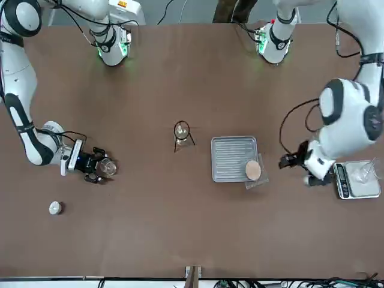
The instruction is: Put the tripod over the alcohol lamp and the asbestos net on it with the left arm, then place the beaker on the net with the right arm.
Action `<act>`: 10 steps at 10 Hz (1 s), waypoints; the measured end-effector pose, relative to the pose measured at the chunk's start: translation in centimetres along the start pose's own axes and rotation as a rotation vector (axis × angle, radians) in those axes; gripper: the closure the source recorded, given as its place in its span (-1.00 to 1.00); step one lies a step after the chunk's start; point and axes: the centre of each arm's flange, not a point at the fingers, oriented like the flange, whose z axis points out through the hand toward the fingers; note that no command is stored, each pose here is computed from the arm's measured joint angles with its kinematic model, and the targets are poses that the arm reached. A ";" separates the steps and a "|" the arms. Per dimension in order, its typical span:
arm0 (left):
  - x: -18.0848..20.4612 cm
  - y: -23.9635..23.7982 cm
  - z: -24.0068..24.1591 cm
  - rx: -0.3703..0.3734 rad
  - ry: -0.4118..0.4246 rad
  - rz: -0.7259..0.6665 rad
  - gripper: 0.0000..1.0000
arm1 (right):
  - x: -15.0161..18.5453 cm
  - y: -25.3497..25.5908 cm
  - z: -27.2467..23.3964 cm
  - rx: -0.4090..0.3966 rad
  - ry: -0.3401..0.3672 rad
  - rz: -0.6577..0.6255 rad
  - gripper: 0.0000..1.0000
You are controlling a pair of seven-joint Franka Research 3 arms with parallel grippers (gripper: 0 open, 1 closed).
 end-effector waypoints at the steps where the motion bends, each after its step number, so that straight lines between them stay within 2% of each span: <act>1: 0.6 -1.2 1.7 -0.014 -0.014 0.055 -0.14 | 0.0 0.0 0.0 0.000 0.000 0.000 -0.71; 3: 1.4 -2.2 5.4 -0.033 -0.049 0.205 -0.19 | 0.0 0.0 0.0 0.000 0.000 0.000 -0.71; 4: 1.9 -3.0 6.8 -0.046 -0.063 0.269 -0.30 | 0.0 0.0 0.0 0.000 0.000 0.000 -0.70; 5: 2.3 -3.8 8.0 -0.070 -0.072 0.288 -0.32 | 0.0 0.0 0.0 0.000 0.000 0.000 -0.70; 6: 2.5 -4.7 9.3 -0.101 -0.081 0.278 -0.36 | 0.0 0.0 0.0 0.000 0.000 0.000 -0.70; 10: 3.3 -8.0 12.2 -0.228 -0.077 0.216 -0.24 | 0.0 0.0 0.0 0.000 0.000 0.000 -0.70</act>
